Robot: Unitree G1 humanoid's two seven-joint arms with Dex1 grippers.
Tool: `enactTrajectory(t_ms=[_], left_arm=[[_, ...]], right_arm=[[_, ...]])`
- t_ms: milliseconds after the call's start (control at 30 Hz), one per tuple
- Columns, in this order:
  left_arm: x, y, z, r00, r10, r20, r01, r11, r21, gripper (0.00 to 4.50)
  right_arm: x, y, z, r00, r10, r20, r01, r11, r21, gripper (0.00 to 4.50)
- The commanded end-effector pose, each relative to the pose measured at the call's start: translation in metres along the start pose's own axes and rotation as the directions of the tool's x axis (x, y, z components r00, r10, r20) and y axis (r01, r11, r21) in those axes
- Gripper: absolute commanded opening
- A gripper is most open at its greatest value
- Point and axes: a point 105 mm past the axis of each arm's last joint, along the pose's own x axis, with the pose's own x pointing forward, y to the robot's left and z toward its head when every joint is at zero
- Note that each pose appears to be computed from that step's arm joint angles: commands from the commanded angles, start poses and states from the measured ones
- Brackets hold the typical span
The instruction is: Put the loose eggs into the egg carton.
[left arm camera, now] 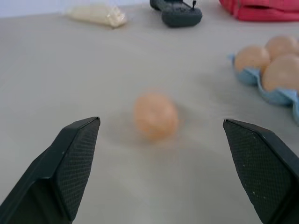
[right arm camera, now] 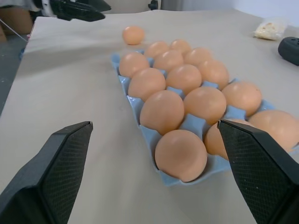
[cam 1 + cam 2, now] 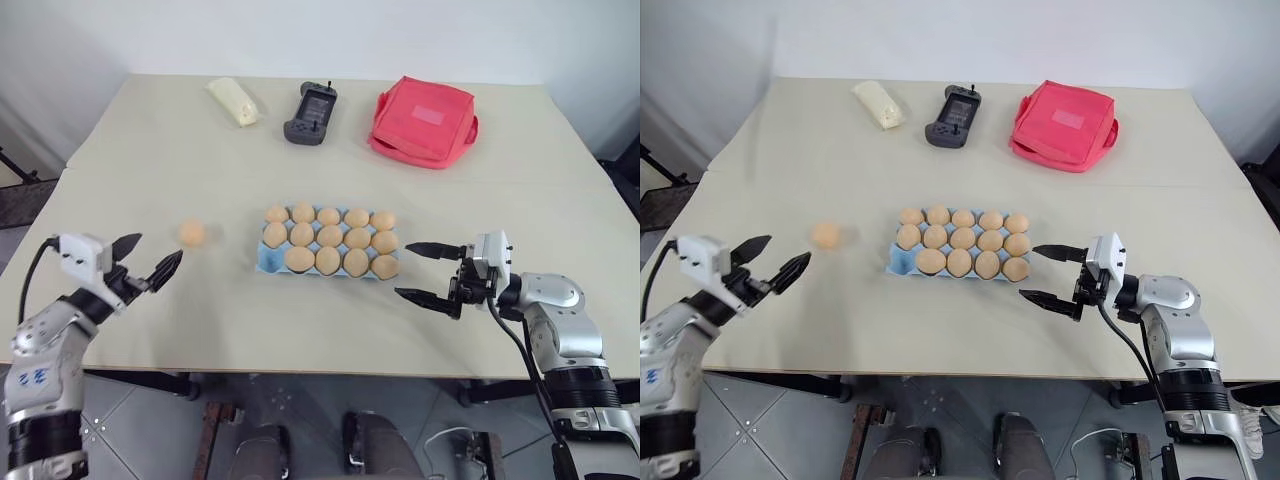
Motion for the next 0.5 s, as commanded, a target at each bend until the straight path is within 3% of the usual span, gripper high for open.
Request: enactTrajectory(t_ms=[33, 267, 467, 500], left_arm=[[0.021, 0.004, 0.001, 0.998, 0.046, 0.036, -0.046, 0.999, 0.015, 4.50], [0.070, -0.021, -0.020, 0.999, 0.023, 0.028, -0.022, 1.000, -0.022, 4.50], [0.088, -0.018, -0.029, 0.998, 0.069, -0.002, -0.069, 0.997, -0.028, 4.50], [0.089, -0.019, -0.030, 0.998, 0.063, -0.008, -0.063, 0.998, -0.023, 4.31]], right_arm=[[-0.004, 0.000, 0.009, 1.000, -0.014, 0.019, 0.014, 0.999, -0.036, 4.49], [0.003, 0.010, 0.006, 1.000, -0.003, 0.031, 0.003, 1.000, -0.012, 4.49], [0.011, 0.014, 0.009, 0.998, 0.003, 0.055, -0.003, 1.000, 0.001, 4.49], [0.012, 0.014, 0.010, 0.998, 0.002, 0.057, -0.003, 1.000, 0.003, 4.50]])
